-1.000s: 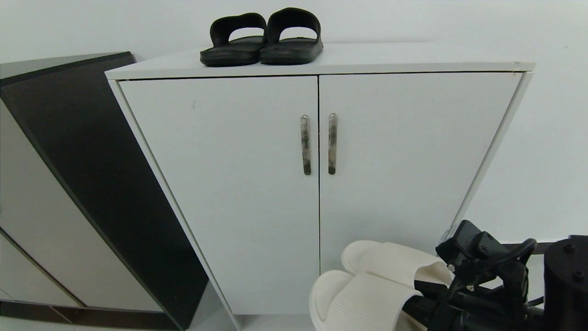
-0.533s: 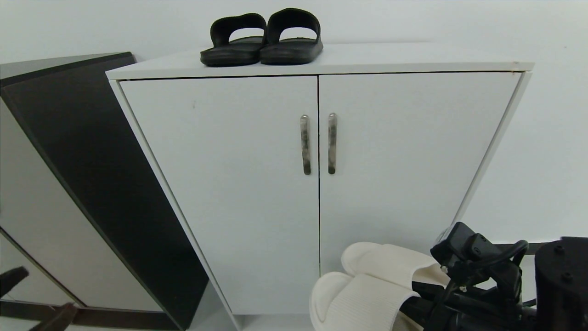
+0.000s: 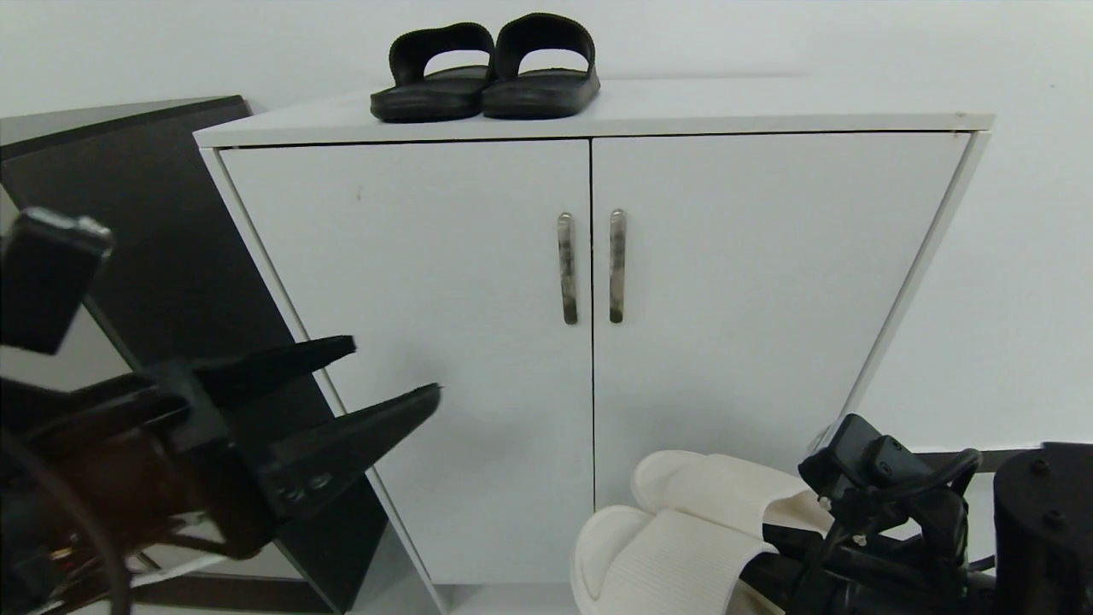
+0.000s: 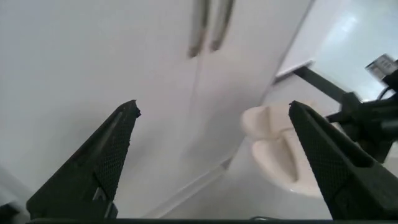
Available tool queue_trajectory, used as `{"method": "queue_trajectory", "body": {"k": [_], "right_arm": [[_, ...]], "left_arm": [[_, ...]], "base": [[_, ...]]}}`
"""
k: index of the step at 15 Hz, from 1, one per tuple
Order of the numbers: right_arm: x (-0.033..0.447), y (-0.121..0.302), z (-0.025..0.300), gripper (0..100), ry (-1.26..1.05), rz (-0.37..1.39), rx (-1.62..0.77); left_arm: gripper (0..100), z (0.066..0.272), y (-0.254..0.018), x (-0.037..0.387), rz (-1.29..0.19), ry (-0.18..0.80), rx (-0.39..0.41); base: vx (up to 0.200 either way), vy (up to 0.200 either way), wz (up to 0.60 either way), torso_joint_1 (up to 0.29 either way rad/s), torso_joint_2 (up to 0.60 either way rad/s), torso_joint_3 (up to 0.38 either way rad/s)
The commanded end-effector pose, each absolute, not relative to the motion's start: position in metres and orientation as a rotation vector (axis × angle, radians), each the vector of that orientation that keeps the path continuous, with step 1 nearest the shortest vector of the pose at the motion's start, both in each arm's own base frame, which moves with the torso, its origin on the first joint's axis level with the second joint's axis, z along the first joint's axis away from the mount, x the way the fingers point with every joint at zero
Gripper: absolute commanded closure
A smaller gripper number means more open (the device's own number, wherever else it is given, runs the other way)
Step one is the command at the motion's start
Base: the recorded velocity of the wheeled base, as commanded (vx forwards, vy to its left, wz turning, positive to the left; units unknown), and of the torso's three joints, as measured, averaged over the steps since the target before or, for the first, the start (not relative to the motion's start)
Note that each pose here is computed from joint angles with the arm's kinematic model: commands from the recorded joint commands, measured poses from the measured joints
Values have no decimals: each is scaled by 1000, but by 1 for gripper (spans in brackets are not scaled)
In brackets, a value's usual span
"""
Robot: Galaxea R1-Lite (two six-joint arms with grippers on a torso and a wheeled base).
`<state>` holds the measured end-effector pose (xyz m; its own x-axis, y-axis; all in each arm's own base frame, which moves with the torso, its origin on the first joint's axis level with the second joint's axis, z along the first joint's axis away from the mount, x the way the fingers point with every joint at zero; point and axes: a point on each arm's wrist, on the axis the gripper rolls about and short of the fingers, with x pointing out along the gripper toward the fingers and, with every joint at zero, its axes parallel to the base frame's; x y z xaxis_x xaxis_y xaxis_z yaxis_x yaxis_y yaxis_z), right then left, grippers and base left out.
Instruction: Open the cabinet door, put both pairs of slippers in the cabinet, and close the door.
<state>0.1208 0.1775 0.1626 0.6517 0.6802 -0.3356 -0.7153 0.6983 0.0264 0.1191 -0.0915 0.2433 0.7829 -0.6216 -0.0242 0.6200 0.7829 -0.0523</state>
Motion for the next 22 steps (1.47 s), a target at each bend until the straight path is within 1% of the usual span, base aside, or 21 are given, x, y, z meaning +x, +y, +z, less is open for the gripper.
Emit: {"method": "queue_trajectory", "body": {"k": [1, 2, 3, 4, 5, 6, 8, 10, 11, 12, 13, 15, 16, 17, 18, 20, 22], "right_arm": [[121, 177, 161, 100, 340, 790, -116], [121, 178, 161, 100, 334, 791, -112], [121, 178, 162, 100, 329, 790, -109], [121, 178, 162, 100, 328, 792, -108], [121, 177, 161, 100, 328, 790, -108], [121, 177, 161, 100, 328, 792, -108], [121, 177, 161, 100, 331, 791, -110], [121, 177, 161, 100, 330, 792, -111], [121, 177, 161, 100, 330, 792, -111], [121, 178, 160, 100, 333, 791, -113], [121, 178, 160, 100, 331, 791, -112], [121, 178, 159, 100, 335, 791, -115], [121, 178, 160, 100, 334, 789, -113], [121, 178, 160, 100, 331, 791, -112], [121, 178, 161, 100, 330, 792, -111], [121, 178, 160, 100, 328, 795, -128], [121, 178, 159, 100, 329, 795, -129]], "left_arm": [[0, 247, -147, 147, -772, 102, -13], [0, 248, -159, 155, -804, 107, -14], [0, 252, -167, 162, -855, 92, -26], [0, 252, -171, 165, -880, 87, -30], [0, 253, -182, 175, -937, 96, -53], [0, 252, -188, 179, -971, 111, -72], [0, 259, -190, 184, -1081, 152, -171], [0, 268, -182, 190, -1179, 193, -270], [0, 275, -178, 192, -1214, 222, -342], [0, 281, -176, 194, -1219, 232, -383], [0, 280, -175, 201, -1197, 220, -371], [0, 277, -179, 207, -1167, 192, -321], [0, 276, -183, 209, -1136, 174, -294], [0, 272, -192, 213, -1108, 153, -248], [0, 270, -196, 217, -1091, 146, -227], [0, 268, -204, 229, -1045, 132, -200], [0, 268, -208, 234, -1040, 127, -200]], "base": [[0, 0, 0, 0, 0, 0], [0, 0, 0, 0, 0, 0], [0, 0, 0, 0, 0, 0], [0, 0, 0, 0, 0, 0], [0, 0, 0, 0, 0, 0], [0, 0, 0, 0, 0, 0], [0, 0, 0, 0, 0, 0], [0, 0, 0, 0, 0, 0], [0, 0, 0, 0, 0, 0], [0, 0, 0, 0, 0, 0], [0, 0, 0, 0, 0, 0], [0, 0, 0, 0, 0, 0], [0, 0, 0, 0, 0, 0], [0, 0, 0, 0, 0, 0], [0, 0, 0, 0, 0, 0], [0, 0, 0, 0, 0, 0], [0, 0, 0, 0, 0, 0]]}}
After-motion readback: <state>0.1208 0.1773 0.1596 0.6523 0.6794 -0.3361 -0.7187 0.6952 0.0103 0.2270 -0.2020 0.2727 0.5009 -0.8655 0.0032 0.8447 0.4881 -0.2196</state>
